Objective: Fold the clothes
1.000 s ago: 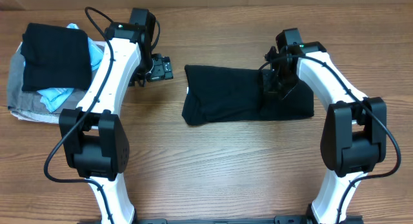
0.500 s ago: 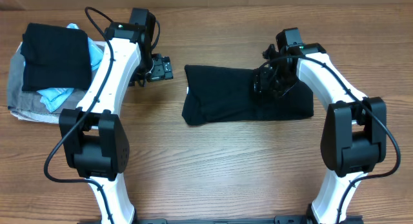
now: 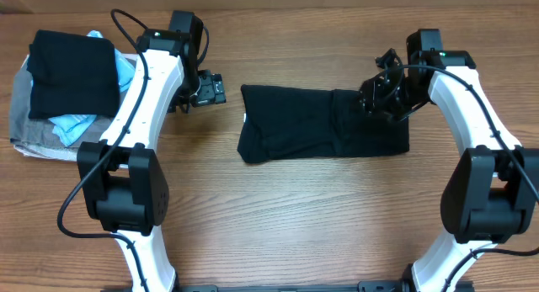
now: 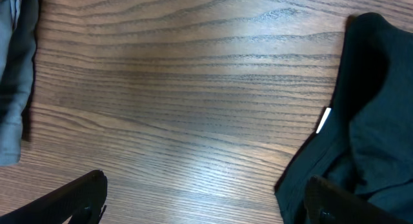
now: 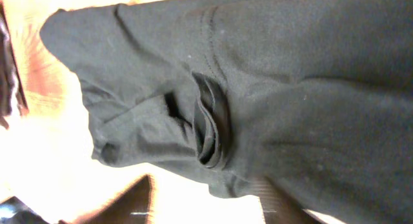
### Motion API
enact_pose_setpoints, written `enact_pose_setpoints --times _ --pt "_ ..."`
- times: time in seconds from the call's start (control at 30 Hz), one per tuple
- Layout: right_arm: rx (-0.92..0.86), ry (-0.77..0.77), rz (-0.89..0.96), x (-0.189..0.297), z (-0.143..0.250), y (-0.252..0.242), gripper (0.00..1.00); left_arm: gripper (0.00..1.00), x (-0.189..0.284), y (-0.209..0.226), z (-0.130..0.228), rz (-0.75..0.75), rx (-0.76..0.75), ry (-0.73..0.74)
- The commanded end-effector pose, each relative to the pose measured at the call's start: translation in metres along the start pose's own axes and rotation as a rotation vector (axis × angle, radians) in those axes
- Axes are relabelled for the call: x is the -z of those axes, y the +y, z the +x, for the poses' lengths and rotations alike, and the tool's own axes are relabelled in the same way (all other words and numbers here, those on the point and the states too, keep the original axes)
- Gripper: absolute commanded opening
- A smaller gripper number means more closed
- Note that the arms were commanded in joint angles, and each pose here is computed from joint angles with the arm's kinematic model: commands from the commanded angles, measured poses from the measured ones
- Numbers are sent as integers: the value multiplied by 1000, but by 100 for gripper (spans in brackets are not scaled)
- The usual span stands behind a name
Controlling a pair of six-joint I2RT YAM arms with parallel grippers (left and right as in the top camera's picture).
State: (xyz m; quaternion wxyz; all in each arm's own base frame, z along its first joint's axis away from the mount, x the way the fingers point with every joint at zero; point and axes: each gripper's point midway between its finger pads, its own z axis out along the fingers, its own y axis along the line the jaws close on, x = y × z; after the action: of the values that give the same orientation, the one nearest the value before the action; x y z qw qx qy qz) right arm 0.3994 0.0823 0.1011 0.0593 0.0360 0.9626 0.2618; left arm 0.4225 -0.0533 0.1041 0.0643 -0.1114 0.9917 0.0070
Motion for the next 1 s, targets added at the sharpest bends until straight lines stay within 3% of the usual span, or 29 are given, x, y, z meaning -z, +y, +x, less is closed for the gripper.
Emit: enact_pose_setpoints --times 0.0,0.23,0.67,0.8,0.97 --pt "28 -14 34 2 0 2 6 100 0 1 1 -6 9 -2" --pt "-29 -33 56 -26 4 -14 4 100 0 1 1 -6 9 -2" --pt "5 85 63 -97 71 -21 4 100 0 1 1 -6 9 -2" --pt "7 63 58 -90 62 -19 4 100 0 1 1 -6 9 -2" --pt "37 -40 34 -47 19 5 4 100 0 1 1 -6 9 -2"
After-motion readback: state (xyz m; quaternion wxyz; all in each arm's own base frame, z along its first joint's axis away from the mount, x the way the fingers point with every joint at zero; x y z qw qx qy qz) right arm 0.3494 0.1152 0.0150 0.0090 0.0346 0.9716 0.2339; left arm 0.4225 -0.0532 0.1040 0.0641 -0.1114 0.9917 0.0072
